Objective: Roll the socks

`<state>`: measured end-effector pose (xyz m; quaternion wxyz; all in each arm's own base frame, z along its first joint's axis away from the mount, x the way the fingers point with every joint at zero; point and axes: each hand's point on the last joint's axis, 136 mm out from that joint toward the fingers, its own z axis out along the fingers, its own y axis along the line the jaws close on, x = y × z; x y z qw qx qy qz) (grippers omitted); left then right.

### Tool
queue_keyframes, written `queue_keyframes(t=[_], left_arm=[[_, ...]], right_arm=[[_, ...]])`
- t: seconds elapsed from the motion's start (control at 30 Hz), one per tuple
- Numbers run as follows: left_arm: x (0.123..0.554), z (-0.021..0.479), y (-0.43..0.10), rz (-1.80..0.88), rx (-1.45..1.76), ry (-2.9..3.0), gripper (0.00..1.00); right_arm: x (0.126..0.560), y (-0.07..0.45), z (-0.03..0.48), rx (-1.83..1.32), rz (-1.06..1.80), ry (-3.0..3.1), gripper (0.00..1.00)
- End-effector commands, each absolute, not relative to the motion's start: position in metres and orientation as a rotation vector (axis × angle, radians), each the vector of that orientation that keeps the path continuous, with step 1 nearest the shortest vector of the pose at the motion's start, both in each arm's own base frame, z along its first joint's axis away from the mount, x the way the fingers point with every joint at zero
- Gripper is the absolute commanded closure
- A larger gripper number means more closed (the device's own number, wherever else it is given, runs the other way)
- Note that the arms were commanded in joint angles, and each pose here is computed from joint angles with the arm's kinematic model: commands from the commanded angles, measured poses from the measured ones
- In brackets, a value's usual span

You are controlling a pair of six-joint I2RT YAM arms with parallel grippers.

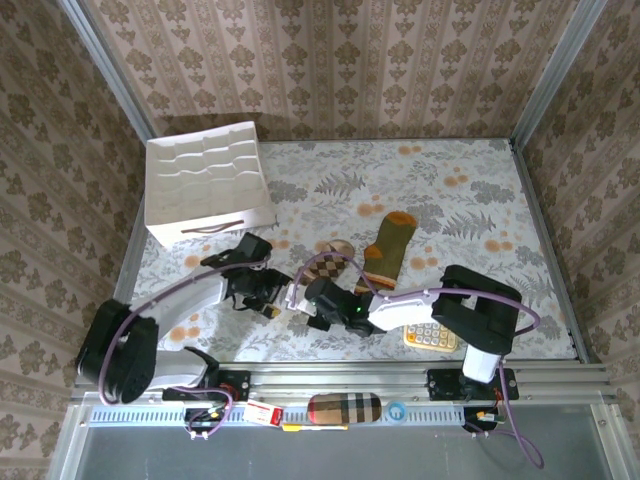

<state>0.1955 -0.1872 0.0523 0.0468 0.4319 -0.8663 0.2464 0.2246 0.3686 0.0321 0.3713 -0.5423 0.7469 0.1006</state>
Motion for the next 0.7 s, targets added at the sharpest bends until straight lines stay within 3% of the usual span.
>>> queue_keyframes(t=[0.0,0.1,0.27,0.4,0.67], left_arm=[[0.203,0.059,-0.178,0.822,1.343,-2.67,0.33],[0.206,0.063,-0.179,0.896,1.329,-2.689,0.34],[0.211,0.066,-0.193,1.052,1.287,-2.696,0.42],[0.21,0.064,-0.205,1.097,1.251,-2.711,0.5],[0.208,0.052,-0.217,1.117,1.224,-2.718,0.53]], right_arm=[[0.186,0.333,-0.017,-1.444,0.484,2.219,1.0],[0.186,0.33,-0.017,-1.367,0.678,2.312,1.0],[0.194,0.325,-0.015,-1.25,0.908,2.447,1.0],[0.2,0.316,-0.023,-1.154,0.992,2.541,1.0],[0.211,0.305,-0.036,-1.046,1.069,2.707,1.0]])
